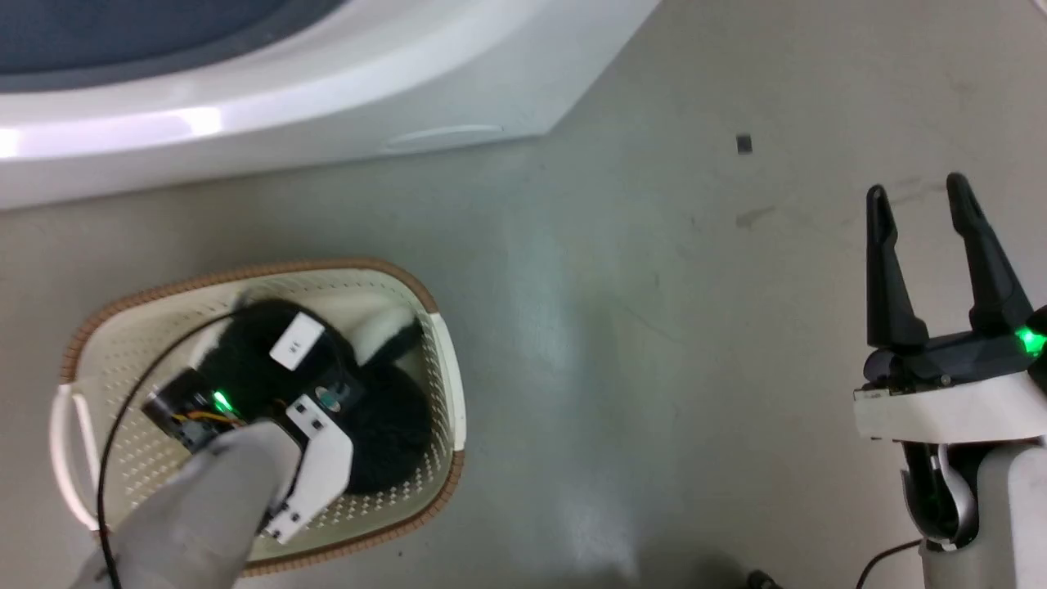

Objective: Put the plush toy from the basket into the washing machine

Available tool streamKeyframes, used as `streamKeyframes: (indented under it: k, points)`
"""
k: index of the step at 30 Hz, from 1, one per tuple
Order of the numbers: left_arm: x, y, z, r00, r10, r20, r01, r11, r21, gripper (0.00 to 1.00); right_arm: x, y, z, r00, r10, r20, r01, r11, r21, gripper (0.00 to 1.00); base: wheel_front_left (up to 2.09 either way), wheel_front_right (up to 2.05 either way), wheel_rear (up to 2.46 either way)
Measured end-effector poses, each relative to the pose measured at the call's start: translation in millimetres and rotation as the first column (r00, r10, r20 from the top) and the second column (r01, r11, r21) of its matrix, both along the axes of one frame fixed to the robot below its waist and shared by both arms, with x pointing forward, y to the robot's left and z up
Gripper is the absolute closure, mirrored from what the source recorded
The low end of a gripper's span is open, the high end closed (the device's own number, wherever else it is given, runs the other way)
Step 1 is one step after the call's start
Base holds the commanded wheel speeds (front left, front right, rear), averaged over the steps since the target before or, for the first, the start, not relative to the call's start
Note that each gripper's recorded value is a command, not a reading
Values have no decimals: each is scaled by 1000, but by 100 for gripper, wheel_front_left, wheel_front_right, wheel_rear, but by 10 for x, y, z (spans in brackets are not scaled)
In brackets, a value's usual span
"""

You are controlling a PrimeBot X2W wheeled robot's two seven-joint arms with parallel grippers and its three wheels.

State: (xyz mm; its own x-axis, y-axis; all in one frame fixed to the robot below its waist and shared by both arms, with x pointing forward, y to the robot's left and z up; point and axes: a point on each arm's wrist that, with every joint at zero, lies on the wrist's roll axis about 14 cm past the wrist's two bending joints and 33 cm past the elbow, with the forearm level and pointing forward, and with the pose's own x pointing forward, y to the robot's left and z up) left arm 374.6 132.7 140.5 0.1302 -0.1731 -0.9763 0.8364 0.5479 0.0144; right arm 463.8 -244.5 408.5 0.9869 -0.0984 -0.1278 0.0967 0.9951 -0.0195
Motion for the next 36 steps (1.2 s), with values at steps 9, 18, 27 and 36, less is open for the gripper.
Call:
streamKeyframes:
  k: [9,18,27,36]
  points:
    - [36,136,-382,996,-53,-70,57,997,53,0,56,-78,-294,999,-14,-48,14,1000,-15,0,0,0,0]
    - [-60,368,-710,984,-79,-162,101,986,134,0,124,-137,-494,997,-23,-67,21,999,-27,0,0,0,0]
    - [-100,562,-905,972,-90,-218,133,971,196,100,145,-176,-640,996,-26,-89,23,999,-42,0,0,0,0]
    - [-41,614,-812,978,-66,-196,106,974,200,100,165,-159,-552,997,-23,-67,21,999,-36,0,0,0,0]
